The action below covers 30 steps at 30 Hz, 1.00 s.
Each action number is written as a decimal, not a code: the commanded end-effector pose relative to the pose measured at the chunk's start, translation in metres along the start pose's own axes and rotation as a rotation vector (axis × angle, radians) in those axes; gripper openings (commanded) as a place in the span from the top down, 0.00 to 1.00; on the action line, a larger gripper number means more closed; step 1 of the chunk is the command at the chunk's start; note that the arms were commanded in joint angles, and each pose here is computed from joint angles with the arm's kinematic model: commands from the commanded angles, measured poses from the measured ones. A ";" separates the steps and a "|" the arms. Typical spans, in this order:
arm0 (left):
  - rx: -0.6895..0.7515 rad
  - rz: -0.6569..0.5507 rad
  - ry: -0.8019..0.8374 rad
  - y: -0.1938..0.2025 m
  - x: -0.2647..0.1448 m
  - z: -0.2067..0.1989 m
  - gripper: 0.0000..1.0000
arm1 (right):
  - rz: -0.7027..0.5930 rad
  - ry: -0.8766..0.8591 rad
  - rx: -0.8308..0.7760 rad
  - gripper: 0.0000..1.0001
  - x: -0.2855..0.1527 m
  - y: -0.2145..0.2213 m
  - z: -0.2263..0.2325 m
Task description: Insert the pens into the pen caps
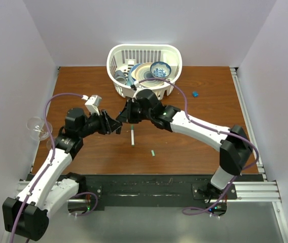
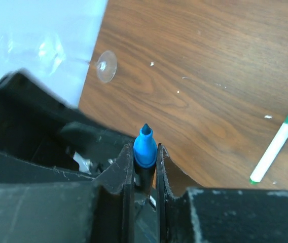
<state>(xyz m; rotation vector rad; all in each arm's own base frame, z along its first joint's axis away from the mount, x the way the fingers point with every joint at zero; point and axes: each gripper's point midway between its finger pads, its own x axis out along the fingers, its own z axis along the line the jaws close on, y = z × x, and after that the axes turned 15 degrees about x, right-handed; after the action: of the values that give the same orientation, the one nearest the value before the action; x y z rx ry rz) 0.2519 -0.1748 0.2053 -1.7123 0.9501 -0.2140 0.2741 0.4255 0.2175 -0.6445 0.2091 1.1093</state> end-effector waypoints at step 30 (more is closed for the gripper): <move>-0.013 -0.181 0.694 -0.070 -0.073 -0.138 0.83 | -0.015 -0.737 -0.329 1.00 -0.151 0.000 0.125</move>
<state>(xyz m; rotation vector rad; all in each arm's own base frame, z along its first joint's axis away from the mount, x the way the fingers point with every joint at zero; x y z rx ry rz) 0.1647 -0.2212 0.3315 -1.7661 1.2839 -0.9067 0.1932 0.3888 0.3664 -0.4928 -0.5256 1.3386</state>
